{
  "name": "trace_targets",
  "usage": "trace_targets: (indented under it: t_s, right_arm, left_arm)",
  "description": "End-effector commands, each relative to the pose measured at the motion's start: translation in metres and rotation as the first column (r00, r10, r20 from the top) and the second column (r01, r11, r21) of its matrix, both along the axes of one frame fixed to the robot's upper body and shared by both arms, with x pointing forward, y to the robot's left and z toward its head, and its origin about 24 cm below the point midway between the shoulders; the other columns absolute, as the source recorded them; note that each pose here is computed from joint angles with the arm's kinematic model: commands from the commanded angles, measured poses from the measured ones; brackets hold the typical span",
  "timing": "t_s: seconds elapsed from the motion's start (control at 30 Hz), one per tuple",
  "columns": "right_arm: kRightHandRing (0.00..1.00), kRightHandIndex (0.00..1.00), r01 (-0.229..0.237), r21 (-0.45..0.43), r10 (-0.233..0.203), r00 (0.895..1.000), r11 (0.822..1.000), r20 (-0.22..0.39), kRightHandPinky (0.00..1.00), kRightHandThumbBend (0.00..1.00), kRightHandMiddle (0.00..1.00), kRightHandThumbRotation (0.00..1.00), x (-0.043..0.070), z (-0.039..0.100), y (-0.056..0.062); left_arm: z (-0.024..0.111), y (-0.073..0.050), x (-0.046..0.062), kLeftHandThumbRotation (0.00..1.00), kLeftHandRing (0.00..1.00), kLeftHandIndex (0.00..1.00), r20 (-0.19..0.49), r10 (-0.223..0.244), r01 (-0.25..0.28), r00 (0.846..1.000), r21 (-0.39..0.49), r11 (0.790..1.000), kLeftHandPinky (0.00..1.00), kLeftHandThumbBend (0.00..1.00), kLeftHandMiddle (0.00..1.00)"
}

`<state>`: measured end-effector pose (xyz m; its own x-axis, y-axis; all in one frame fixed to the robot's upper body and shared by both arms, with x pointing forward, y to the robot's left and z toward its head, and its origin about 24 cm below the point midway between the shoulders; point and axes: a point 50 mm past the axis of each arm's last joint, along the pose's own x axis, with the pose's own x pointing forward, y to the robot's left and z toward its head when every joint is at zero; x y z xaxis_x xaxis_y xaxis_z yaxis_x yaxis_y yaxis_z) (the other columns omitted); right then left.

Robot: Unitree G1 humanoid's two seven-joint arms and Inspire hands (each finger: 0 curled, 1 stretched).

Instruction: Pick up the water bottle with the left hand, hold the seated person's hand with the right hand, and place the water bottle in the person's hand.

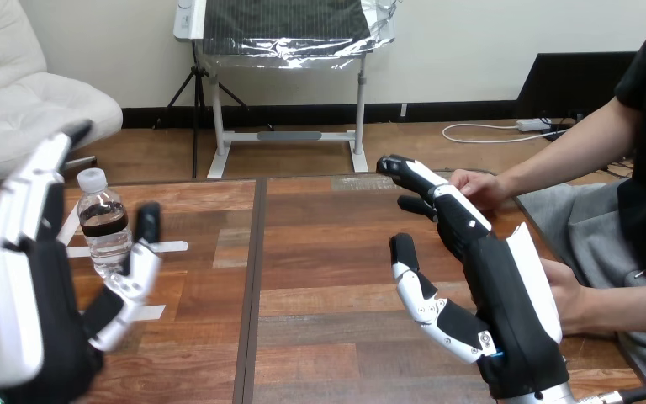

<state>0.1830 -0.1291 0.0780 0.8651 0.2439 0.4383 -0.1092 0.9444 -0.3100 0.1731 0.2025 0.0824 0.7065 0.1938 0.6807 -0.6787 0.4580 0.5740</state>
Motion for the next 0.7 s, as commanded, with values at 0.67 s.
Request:
trace_targets:
  t_s: [0.67]
  right_arm:
    - [0.86,0.81,-0.001,0.018,0.0,0.996,1.0,0.086,0.81,0.05,0.88,0.0,0.013,0.015,0.005]
  left_arm:
    - [0.01,0.031,0.051,1.0,0.9,0.88,-0.068,0.188,-0.147,0.98,0.396,0.906,0.89,0.48,0.92]
